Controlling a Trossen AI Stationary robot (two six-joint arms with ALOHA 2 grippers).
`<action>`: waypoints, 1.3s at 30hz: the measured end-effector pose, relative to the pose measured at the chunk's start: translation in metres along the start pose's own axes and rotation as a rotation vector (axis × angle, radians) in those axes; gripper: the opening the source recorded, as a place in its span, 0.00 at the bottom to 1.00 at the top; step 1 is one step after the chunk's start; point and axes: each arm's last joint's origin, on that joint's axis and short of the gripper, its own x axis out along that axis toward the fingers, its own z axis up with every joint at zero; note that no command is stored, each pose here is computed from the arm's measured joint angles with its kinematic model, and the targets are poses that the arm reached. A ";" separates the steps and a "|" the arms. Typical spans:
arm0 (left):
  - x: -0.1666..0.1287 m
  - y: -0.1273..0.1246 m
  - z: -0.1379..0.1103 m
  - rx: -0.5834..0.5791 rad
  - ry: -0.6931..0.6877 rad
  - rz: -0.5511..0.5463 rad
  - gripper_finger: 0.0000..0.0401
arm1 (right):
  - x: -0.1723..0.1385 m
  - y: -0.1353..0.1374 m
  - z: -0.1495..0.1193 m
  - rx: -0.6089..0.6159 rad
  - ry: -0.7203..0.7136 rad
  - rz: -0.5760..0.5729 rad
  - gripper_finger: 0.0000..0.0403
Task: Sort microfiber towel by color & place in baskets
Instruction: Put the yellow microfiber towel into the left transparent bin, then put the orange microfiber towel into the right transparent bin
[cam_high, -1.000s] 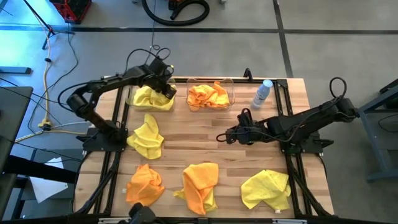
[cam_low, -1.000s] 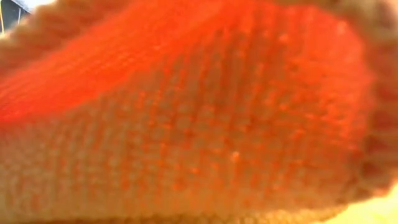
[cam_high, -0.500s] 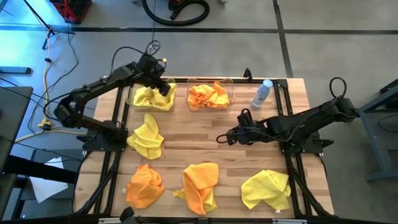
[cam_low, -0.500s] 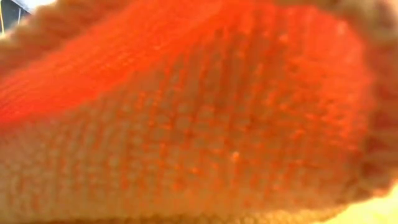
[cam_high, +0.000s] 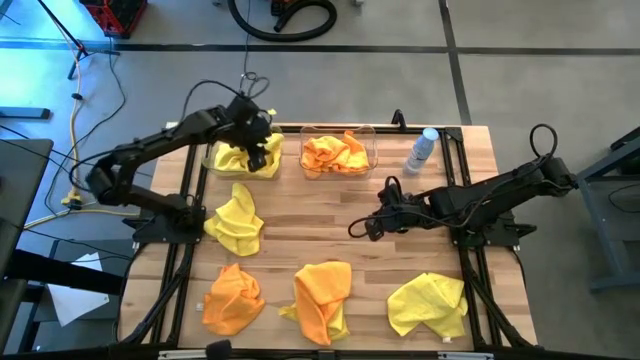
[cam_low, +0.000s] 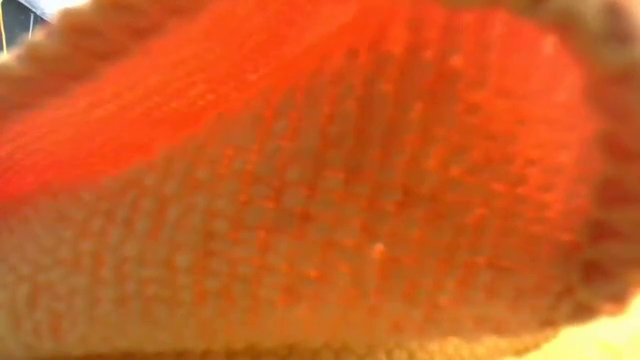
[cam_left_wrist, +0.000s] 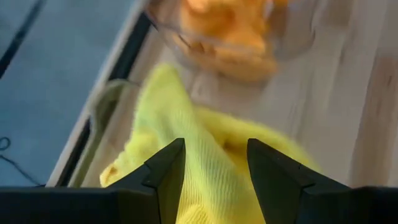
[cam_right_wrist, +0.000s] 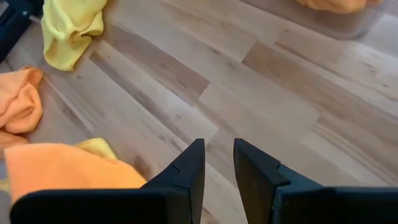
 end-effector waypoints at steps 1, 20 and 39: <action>0.006 -0.001 -0.001 0.041 0.033 -0.007 0.40 | 0.000 0.000 0.000 0.001 0.006 0.003 0.19; 0.107 0.008 -0.016 0.209 0.353 -0.015 0.39 | 0.000 0.001 0.000 0.112 -0.004 0.008 0.19; 0.011 -0.001 -0.002 0.023 0.128 0.158 0.39 | 0.000 0.001 0.000 0.010 -0.006 0.007 0.19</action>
